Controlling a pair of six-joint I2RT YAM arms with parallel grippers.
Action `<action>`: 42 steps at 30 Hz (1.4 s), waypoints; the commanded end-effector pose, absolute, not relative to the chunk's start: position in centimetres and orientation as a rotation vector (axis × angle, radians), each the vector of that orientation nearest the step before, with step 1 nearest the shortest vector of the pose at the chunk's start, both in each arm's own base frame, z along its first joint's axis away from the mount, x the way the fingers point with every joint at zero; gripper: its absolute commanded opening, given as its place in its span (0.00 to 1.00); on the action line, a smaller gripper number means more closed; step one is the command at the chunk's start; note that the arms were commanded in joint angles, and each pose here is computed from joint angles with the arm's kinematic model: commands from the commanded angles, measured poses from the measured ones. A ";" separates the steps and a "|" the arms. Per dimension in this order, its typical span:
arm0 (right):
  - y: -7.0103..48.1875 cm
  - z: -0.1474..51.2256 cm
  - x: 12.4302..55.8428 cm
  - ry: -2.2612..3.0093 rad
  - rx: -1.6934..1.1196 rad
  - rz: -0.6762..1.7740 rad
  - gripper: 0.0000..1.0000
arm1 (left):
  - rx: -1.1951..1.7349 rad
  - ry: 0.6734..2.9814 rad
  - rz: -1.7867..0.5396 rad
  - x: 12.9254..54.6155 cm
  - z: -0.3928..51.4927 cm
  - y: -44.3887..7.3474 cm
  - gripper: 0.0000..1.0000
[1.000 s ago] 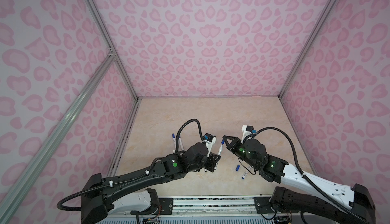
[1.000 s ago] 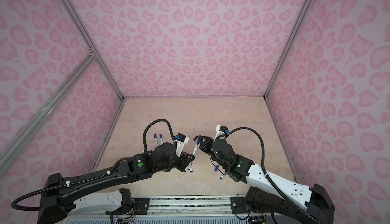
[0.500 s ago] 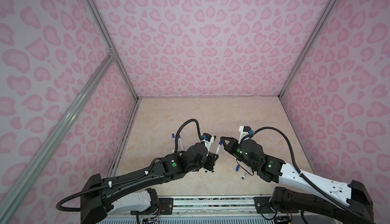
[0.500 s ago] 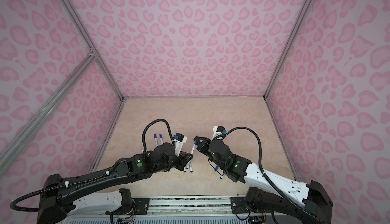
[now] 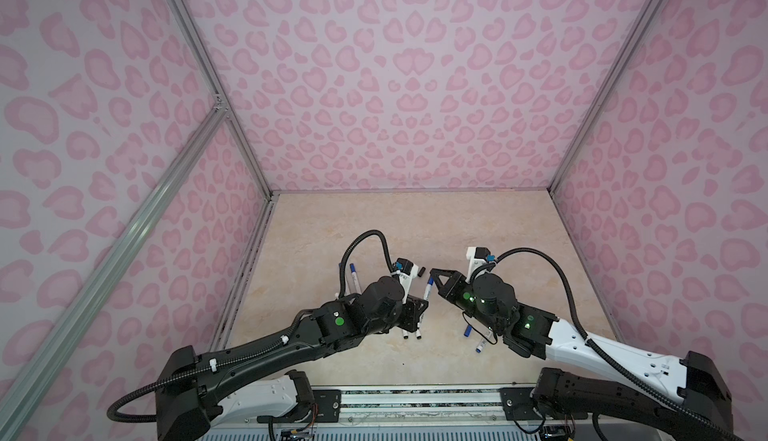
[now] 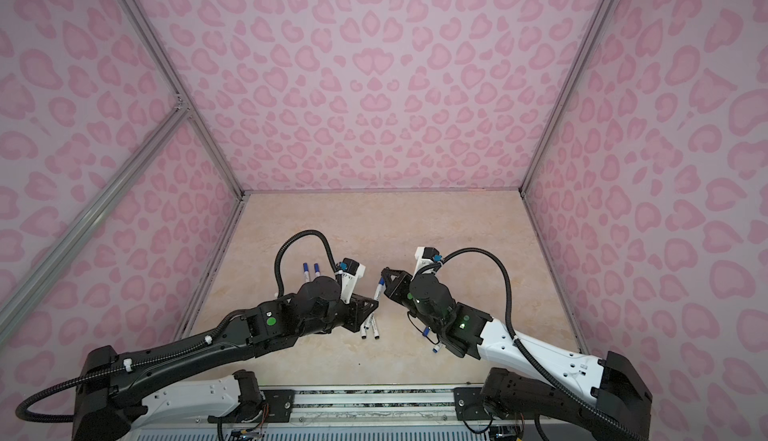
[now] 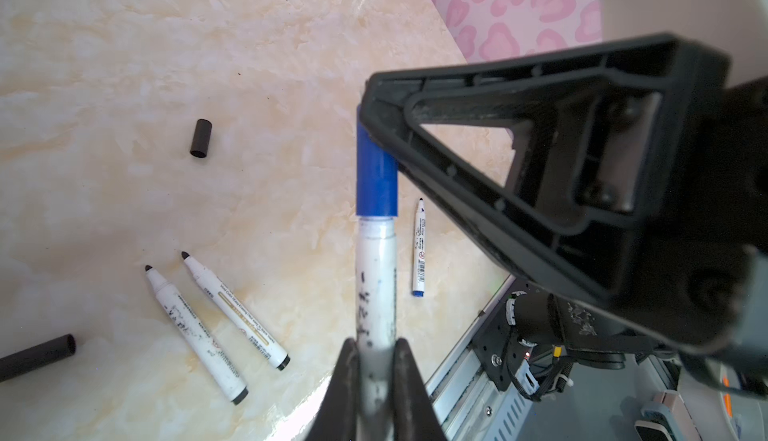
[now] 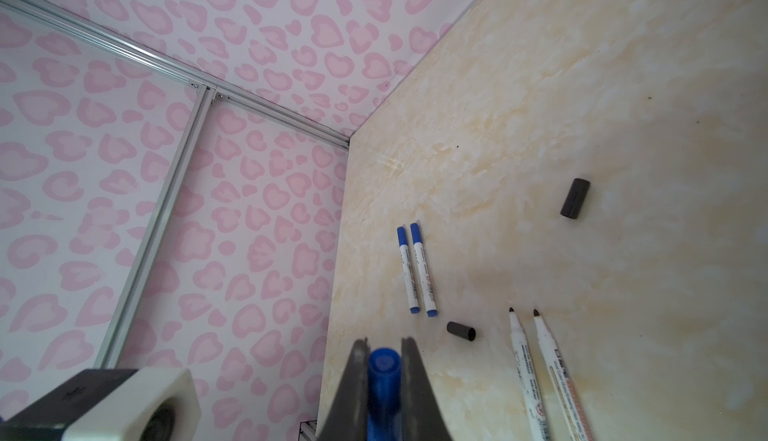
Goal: Insert the pens into the pen caps
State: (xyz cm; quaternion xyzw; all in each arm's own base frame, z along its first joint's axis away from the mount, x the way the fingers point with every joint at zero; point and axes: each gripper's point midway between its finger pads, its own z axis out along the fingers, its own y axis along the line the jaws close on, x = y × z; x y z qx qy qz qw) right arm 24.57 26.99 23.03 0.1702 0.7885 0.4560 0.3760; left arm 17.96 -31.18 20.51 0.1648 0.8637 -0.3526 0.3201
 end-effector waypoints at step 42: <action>29.1 24.5 24.6 2.018 0.175 1.180 0.00 | 0.263 2.127 -0.732 24.7 24.9 -28.1 0.03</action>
